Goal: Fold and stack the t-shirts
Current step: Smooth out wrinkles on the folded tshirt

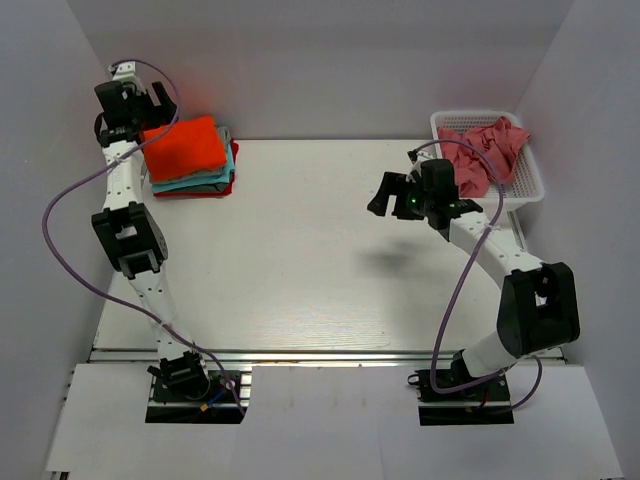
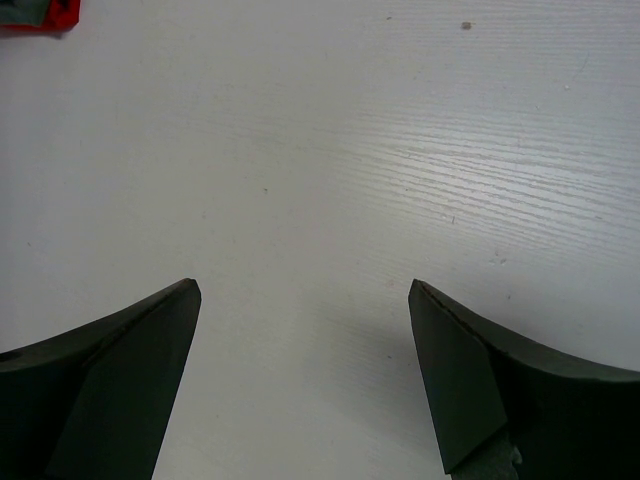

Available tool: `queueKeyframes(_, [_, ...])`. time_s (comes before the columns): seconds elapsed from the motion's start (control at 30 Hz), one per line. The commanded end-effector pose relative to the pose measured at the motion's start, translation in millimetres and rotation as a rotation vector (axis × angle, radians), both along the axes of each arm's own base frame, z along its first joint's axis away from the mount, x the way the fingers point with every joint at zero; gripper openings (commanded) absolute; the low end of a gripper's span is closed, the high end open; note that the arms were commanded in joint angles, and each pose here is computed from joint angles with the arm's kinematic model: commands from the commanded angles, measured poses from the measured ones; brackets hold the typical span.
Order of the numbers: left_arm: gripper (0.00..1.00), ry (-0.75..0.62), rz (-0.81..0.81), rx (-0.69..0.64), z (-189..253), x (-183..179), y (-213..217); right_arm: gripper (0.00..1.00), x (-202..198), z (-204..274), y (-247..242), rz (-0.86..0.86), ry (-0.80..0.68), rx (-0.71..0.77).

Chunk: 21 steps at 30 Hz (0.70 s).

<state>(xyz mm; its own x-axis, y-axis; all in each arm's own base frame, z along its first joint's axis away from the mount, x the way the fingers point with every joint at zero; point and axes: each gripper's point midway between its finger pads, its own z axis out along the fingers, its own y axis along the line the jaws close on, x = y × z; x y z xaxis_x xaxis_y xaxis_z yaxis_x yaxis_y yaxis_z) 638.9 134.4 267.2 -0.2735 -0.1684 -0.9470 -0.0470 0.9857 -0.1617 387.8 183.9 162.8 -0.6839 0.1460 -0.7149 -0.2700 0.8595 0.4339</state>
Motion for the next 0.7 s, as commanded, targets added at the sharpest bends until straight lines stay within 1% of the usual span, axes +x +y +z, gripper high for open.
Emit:
queueKeyframes(0.0, [1.0,-0.008,-0.167,-0.096,-18,11,-19,0.9,6,-1,4,0.029,-0.015,-0.005])
queueKeyframes(0.03, [1.0,-0.02,-0.156,-0.091,-29,17,-8,0.9,6,-2,4,0.031,-0.015,-0.011])
queueKeyframes(0.17, [1.0,-0.038,-0.145,-0.074,-52,30,4,0.9,13,-2,1,0.023,-0.016,-0.037])
queueKeyframes(0.2, [1.0,-0.042,-0.146,-0.072,-55,33,5,0.9,20,0,1,0.016,-0.017,-0.039])
queueKeyframes(0.23, [1.0,-0.048,-0.124,-0.063,-58,37,10,0.9,19,-2,2,0.021,-0.006,-0.047])
queueKeyframes(0.3, [1.0,-0.02,-0.103,-0.097,-83,42,12,0.9,27,-4,1,0.014,0.007,-0.062])
queueKeyframes(0.37, [1.0,-0.025,-0.114,-0.11,-91,46,11,0.9,29,-4,4,0.02,0.01,-0.059])
queueKeyframes(0.4, [1.0,-0.025,-0.114,-0.11,-95,49,12,0.9,29,-12,5,0.022,0.032,-0.059])
queueKeyframes(0.43, [1.0,-0.01,-0.113,-0.116,-108,51,13,0.9,32,-10,6,0.021,0.031,-0.055])
queueKeyframes(0.5, [1.0,-0.031,-0.109,-0.128,-108,55,13,0.9,32,-15,10,0.038,0.049,-0.043])
queueKeyframes(0.57, [1.0,-0.047,-0.161,-0.148,-107,56,4,0.9,33,-13,14,0.048,0.044,-0.034])
queueKeyframes(0.63, [1.0,-0.058,-0.178,-0.161,-104,56,0,0.9,34,-12,15,0.052,0.042,-0.027])
queueKeyframes(0.67, [1.0,-0.094,-0.182,-0.145,-83,55,0,0.9,34,-6,15,0.055,0.027,-0.025])
